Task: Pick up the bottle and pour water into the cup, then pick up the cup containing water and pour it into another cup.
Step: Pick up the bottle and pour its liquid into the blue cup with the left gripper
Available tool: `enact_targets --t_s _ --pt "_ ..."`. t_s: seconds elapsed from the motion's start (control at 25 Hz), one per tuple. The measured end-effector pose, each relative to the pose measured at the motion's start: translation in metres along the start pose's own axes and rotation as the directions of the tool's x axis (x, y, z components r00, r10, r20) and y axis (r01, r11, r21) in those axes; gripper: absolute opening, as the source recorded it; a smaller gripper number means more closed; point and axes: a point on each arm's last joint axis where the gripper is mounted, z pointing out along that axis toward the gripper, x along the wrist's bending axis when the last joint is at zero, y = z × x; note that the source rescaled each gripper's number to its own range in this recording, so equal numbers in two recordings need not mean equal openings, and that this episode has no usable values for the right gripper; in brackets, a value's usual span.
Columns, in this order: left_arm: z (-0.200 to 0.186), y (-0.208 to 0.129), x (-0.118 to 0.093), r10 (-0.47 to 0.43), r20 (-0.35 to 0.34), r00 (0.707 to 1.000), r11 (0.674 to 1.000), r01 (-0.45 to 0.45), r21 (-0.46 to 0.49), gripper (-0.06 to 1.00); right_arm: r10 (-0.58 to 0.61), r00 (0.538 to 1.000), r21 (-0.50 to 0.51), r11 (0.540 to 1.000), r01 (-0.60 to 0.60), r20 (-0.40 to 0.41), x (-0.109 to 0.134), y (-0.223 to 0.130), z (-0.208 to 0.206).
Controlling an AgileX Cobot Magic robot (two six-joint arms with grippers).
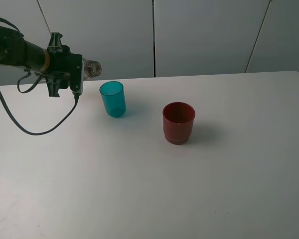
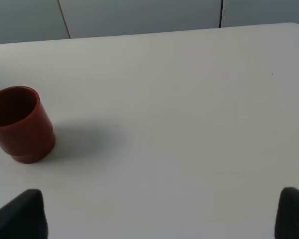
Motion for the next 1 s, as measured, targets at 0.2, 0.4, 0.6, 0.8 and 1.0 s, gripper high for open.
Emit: enact_targets --t_s 0.2,0.4,0.6,0.8,1.0 --pt "0.0 0.0 0.0 0.062 -0.001 0.998 0.998 -0.062 0.0 0.04 0.0 1.0 0.0 1.0 0.0 0.0 0.0 0.0 0.0" --pt "0.0 0.0 0.0002 0.113 -0.001 0.994 0.994 -0.113 0.0 0.04 0.0 1.0 0.0 1.0 0.0 0.0 0.0 0.0 0.0" --pt "-0.0001 0.0001 0.001 0.151 -0.003 0.989 0.989 -0.151 0.0 0.04 -0.006 1.0 0.0 1.0 0.006 0.0 0.0 0.0 0.0" --pt "-0.0002 0.0001 0.0022 0.18 -0.007 0.984 0.984 -0.18 0.001 0.04 -0.006 1.0 0.0 1.0 0.006 0.0 0.0 0.0 0.0" --pt "-0.0002 0.0021 0.0022 0.183 -0.007 0.983 0.983 -0.183 -0.003 0.04 -0.006 1.0 0.0 1.0 0.006 0.0 0.0 0.0 0.0"
